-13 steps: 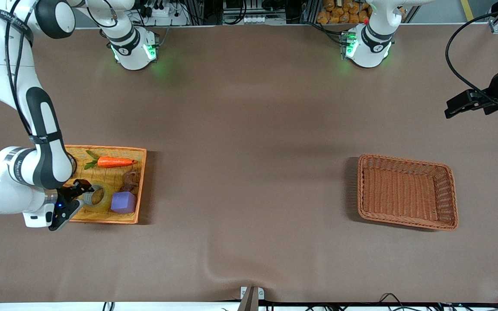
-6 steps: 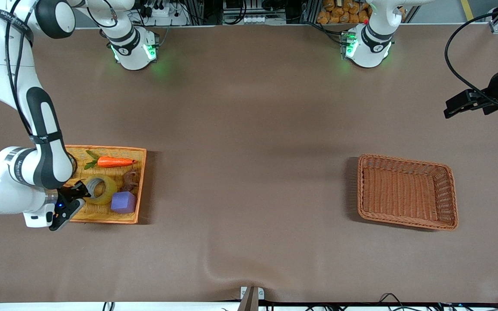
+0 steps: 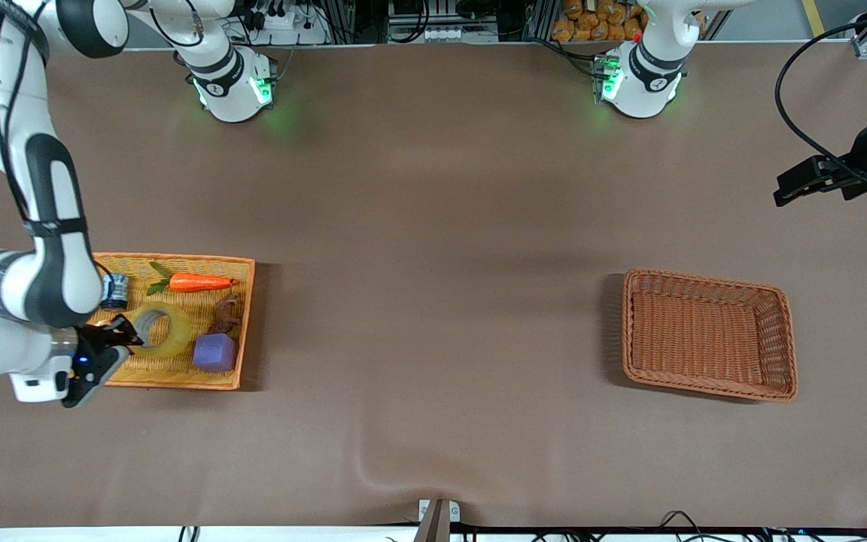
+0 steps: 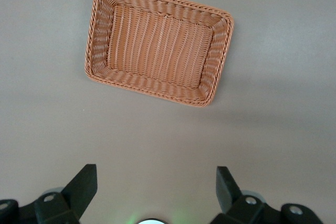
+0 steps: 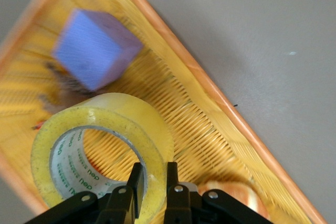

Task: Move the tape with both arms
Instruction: 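Lift the tape roll with the right gripper toward the table middle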

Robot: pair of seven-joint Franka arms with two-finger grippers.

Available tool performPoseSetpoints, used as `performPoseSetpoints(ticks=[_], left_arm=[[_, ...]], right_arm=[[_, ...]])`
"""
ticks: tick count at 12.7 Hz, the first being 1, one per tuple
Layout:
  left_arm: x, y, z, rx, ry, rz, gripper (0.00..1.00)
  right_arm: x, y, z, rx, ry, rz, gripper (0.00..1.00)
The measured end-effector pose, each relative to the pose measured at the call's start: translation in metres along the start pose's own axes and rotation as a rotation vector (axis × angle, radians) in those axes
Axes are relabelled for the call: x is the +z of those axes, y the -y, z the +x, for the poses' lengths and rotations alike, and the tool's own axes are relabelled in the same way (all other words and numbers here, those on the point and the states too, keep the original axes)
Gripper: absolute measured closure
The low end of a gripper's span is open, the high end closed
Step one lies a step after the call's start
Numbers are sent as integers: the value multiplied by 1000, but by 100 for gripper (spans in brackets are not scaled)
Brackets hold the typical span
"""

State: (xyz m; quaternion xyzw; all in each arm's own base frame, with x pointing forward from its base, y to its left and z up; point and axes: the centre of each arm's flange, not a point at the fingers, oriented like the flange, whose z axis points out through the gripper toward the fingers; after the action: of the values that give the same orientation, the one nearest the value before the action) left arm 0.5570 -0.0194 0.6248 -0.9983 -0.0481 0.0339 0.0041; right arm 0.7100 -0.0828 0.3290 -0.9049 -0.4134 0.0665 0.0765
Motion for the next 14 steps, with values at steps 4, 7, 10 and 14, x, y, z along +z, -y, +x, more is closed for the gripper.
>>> performPoseSetpoints(ticks=[4, 7, 10, 14], left_arm=[[0, 0, 0, -1, 0, 0, 0], [0, 1, 0, -1, 0, 0, 0], [0, 1, 1, -2, 1, 1, 0], [1, 3, 1, -5, 1, 0, 0]], right_arm=[[-95, 73, 54, -125, -24, -54, 78], [-99, 155, 130, -280, -16, -76, 78], [-88, 257, 206, -389, -5, -97, 78], [-53, 341, 259, -318, 6, -104, 78]])
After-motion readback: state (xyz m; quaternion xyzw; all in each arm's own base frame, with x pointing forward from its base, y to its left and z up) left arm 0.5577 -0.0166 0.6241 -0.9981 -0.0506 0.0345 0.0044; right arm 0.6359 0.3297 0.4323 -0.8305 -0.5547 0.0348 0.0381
